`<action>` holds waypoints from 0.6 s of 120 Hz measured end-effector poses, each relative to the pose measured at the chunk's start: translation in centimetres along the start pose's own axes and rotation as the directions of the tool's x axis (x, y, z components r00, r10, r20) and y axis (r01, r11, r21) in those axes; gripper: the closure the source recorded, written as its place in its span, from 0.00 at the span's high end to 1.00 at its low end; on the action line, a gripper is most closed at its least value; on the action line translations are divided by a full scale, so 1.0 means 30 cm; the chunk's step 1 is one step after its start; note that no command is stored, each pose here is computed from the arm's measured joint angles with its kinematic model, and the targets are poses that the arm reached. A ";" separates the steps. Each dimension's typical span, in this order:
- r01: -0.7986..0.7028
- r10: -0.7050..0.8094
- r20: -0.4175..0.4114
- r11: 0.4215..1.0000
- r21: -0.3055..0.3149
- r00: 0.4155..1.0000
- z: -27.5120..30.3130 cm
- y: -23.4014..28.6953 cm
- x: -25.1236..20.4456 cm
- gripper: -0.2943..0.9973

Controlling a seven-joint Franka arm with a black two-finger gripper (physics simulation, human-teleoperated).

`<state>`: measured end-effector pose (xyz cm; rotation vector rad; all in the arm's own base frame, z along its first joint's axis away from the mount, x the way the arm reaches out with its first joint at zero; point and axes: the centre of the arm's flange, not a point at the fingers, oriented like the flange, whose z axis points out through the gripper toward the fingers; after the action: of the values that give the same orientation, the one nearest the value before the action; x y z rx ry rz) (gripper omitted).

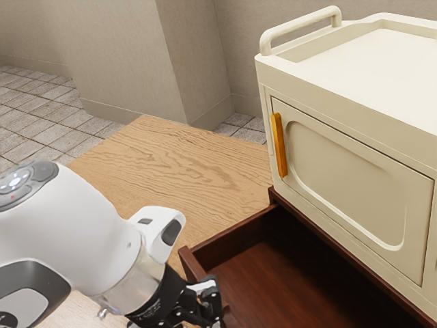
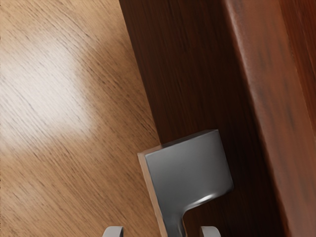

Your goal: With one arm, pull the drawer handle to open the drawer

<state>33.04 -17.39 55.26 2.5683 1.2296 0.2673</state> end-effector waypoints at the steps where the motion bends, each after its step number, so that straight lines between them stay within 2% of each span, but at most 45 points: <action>1: -0.001 0.001 0.000 1.000 0.000 1.000 0.000 0.000 -0.002 0.33; 30: -0.004 0.004 -0.002 1.000 -0.005 1.000 -0.003 -0.019 -0.019 0.33; 72: -0.047 0.046 -0.053 0.999 -0.023 0.998 -0.039 -0.015 -0.041 0.35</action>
<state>31.62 -17.89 56.16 2.5869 1.1781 0.3591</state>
